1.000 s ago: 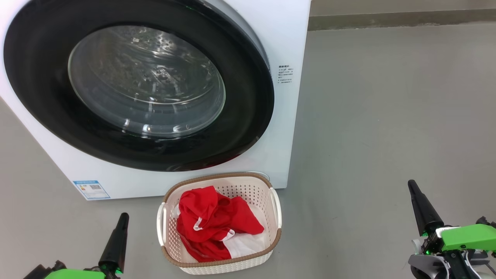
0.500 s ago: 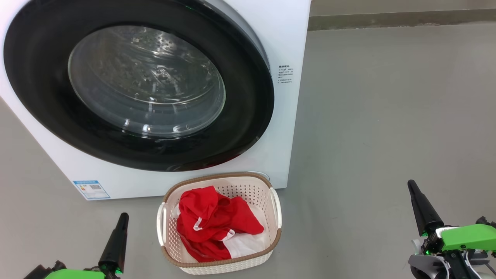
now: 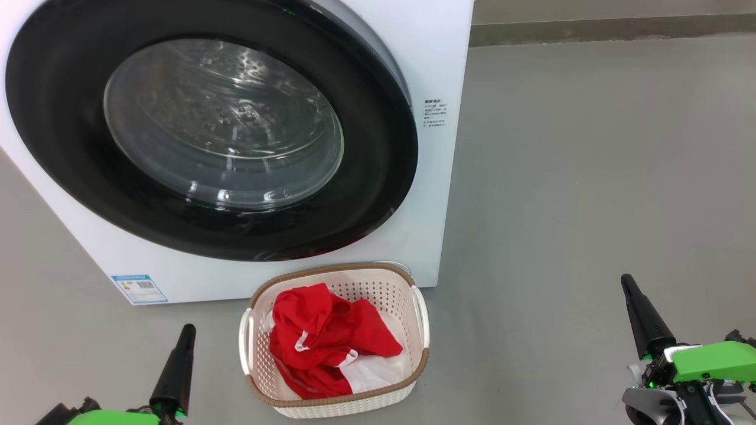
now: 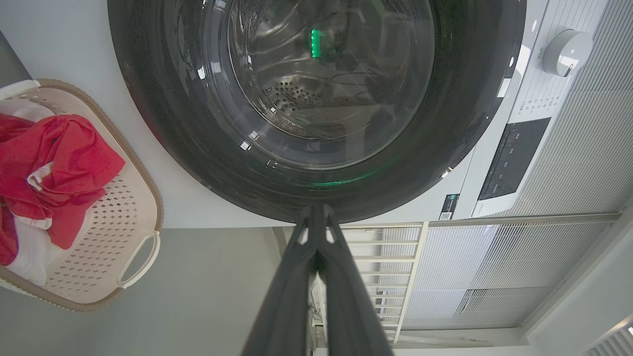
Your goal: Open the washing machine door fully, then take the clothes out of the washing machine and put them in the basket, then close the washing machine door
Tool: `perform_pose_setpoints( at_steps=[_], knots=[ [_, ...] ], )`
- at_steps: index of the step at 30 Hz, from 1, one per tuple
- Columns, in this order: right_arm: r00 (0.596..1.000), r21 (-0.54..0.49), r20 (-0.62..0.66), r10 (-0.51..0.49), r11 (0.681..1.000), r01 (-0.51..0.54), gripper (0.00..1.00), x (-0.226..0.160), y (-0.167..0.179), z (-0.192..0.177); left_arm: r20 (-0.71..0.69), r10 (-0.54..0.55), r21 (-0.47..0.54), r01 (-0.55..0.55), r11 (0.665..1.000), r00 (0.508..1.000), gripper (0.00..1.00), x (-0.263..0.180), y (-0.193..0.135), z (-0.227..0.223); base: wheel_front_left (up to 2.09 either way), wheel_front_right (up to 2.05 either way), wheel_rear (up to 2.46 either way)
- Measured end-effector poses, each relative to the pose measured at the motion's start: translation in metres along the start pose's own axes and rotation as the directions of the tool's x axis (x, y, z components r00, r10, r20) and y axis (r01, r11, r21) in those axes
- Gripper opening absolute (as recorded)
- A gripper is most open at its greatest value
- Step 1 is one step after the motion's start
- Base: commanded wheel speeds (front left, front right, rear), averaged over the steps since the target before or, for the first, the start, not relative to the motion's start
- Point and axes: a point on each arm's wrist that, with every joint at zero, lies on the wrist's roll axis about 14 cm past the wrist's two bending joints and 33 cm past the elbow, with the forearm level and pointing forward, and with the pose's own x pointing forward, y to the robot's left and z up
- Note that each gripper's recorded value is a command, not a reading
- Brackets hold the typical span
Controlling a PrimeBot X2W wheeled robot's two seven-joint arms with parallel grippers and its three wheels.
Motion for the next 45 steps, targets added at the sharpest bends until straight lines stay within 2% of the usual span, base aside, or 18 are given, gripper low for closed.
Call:
perform_pose_setpoints(
  at_steps=[45],
  knots=[
    [1.000, 0.003, 0.002, 0.000, 1.000, 0.000, 0.00, -0.0001, -0.0001, 0.0000, -0.003, 0.000, -0.001, 0.000, 1.000, 1.000, 0.00, -0.0001, -0.0001, 0.0002, 0.00, 0.00, 0.00]
  ],
)
